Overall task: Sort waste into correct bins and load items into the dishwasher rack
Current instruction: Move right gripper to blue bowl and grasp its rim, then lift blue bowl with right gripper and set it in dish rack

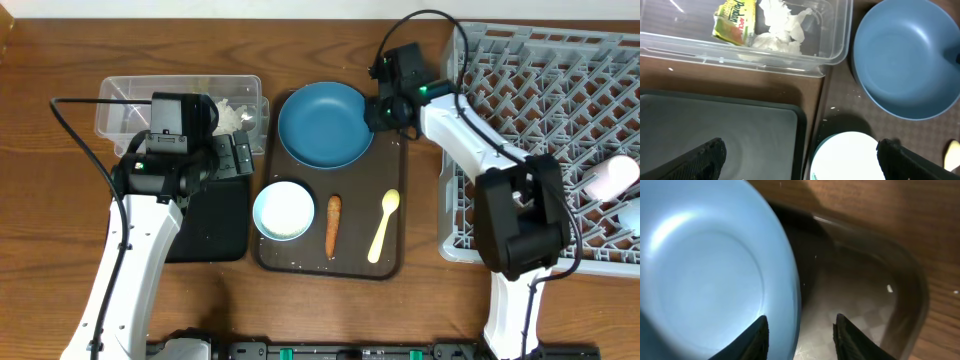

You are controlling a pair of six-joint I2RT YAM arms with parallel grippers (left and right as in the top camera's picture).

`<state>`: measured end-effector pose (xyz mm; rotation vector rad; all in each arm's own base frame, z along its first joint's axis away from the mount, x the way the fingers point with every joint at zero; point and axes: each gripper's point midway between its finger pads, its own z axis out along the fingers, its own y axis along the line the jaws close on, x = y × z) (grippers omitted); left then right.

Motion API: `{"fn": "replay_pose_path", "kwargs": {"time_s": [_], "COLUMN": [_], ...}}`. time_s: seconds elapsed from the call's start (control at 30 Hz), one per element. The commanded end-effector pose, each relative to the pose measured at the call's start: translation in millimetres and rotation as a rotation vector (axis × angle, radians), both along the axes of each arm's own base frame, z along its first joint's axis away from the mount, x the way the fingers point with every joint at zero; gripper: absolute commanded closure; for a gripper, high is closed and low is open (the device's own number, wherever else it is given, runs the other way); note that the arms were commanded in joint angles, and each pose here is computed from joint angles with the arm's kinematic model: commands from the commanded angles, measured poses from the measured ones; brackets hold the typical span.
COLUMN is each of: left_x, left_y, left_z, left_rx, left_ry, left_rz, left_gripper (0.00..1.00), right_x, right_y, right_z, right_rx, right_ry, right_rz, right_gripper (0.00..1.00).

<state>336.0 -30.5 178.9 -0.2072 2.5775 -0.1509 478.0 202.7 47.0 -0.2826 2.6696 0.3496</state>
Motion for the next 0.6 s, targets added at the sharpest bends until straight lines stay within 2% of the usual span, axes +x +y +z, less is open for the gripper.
{"fn": "replay_pose_path", "kwargs": {"time_s": [0.0,0.13,0.33,0.43,0.57], "left_x": [-0.2,-0.2,-0.2,-0.2,-0.1], "left_y": [7.1,7.1,7.1,7.1,7.1], "left_z": [-0.8,-0.8,-0.8,-0.8,-0.7], "left_rx": [0.031,0.031,0.031,0.031,0.031], "left_ry": [0.002,0.002,0.002,0.002,0.001], "left_rz": [0.014,0.014,0.014,0.014,0.014], "left_gripper": [0.02,0.02,0.02,0.02,0.02], "right_x": [-3.1,-7.6,-3.8,10.0,34.5], "right_y": [0.5,-3.0,-12.2,-19.1,-37.8], "right_z": [-14.9,-28.0,-25.3,0.0,61.8], "right_rx": [-0.033,-0.046,-0.074,-0.056,-0.045], "right_ry": [0.023,0.062,0.048,-0.012,-0.149], "right_rz": [-0.03,-0.055,-0.082,-0.101,-0.089], "right_gripper": [0.63,0.71,0.99,0.99,0.99]}}
